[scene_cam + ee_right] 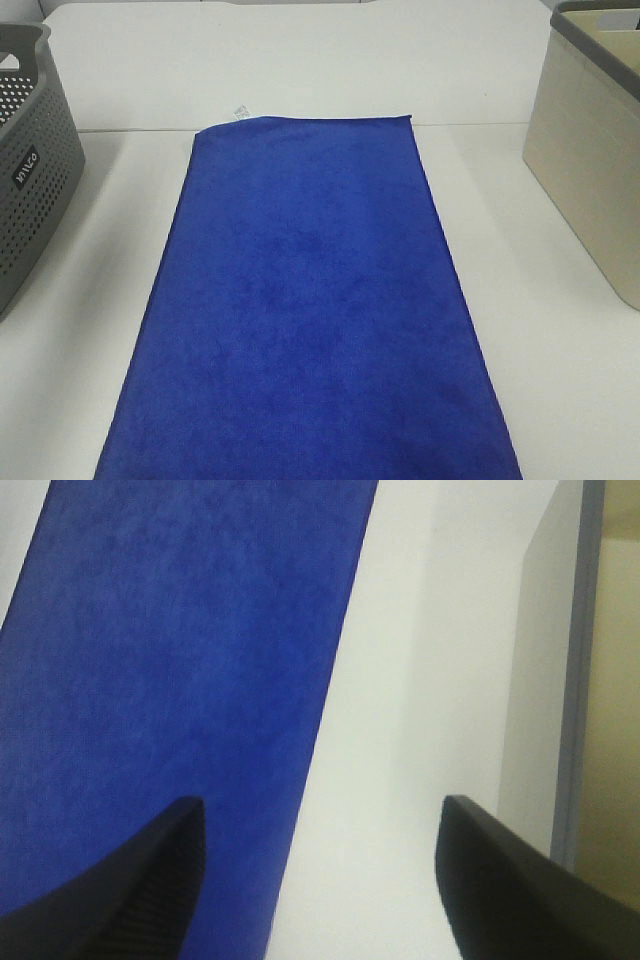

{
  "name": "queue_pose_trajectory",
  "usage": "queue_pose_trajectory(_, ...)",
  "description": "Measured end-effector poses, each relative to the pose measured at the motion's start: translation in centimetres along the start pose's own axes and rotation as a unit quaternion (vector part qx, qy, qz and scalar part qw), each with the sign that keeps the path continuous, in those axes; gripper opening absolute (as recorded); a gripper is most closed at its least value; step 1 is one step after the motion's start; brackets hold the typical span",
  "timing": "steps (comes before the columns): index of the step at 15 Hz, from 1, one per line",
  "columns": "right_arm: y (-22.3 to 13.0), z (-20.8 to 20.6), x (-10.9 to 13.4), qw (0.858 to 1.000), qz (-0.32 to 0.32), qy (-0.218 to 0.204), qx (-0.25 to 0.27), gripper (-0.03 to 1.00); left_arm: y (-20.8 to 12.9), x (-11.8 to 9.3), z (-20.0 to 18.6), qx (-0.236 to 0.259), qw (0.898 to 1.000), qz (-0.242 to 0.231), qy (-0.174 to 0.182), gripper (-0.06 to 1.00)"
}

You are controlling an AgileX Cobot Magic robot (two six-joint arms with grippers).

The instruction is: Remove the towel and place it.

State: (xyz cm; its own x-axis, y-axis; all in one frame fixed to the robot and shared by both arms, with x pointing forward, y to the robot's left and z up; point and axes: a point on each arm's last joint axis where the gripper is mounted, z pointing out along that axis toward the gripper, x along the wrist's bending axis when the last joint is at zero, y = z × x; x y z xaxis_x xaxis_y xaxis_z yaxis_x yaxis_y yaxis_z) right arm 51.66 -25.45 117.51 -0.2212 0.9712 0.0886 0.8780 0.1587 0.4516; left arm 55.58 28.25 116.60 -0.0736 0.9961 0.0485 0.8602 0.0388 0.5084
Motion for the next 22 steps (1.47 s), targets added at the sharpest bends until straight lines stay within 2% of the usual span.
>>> queue_pose_trajectory(3,-7.3,-2.1,0.7,1.000,0.002,0.001,0.008,0.66,-5.8,1.4,-4.6,-0.022,1.000,0.000,0.005,0.62)
queue_pose_trajectory(7,-15.2,-4.0,1.3,1.000,-0.004,-0.007,-0.022,0.66,-13.8,2.9,-7.8,-0.051,0.999,-0.008,0.005,0.62)
queue_pose_trajectory(9,-18.4,-5.2,1.5,0.998,-0.011,-0.018,-0.059,0.66,-17.4,3.5,-8.5,-0.066,0.998,-0.011,0.005,0.62)
queue_pose_trajectory(12,-22.7,-6.3,1.8,0.993,-0.018,-0.024,-0.114,0.66,-23.0,4.4,-9.7,-0.119,0.993,-0.017,0.002,0.62)
queue_pose_trajectory(14,-24.8,-6.5,1.9,0.989,-0.021,-0.026,-0.142,0.66,-25.4,4.7,-9.9,-0.147,0.989,-0.021,-0.001,0.62)
queue_pose_trajectory(15,-25.8,-6.4,2.0,0.987,-0.022,-0.027,-0.155,0.66,-26.9,4.9,-9.8,-0.162,0.987,-0.023,-0.003,0.62)
queue_pose_trajectory(16,-28.1,-6.1,2.1,0.983,-0.025,-0.028,-0.182,0.66,-29.6,5.2,-10.0,-0.203,0.979,-0.029,-0.008,0.62)
queue_pose_trajectory(20,-31.6,-3.9,2.0,0.977,-0.028,-0.030,-0.209,0.66,-33.8,5.7,-9.8,-0.276,0.961,-0.031,-0.014,0.62)
queue_pose_trajectory(22,-32.9,-2.6,1.9,0.975,-0.031,-0.031,-0.217,0.66,-34.2,5.7,-9.0,-0.268,0.963,-0.014,-0.008,0.62)
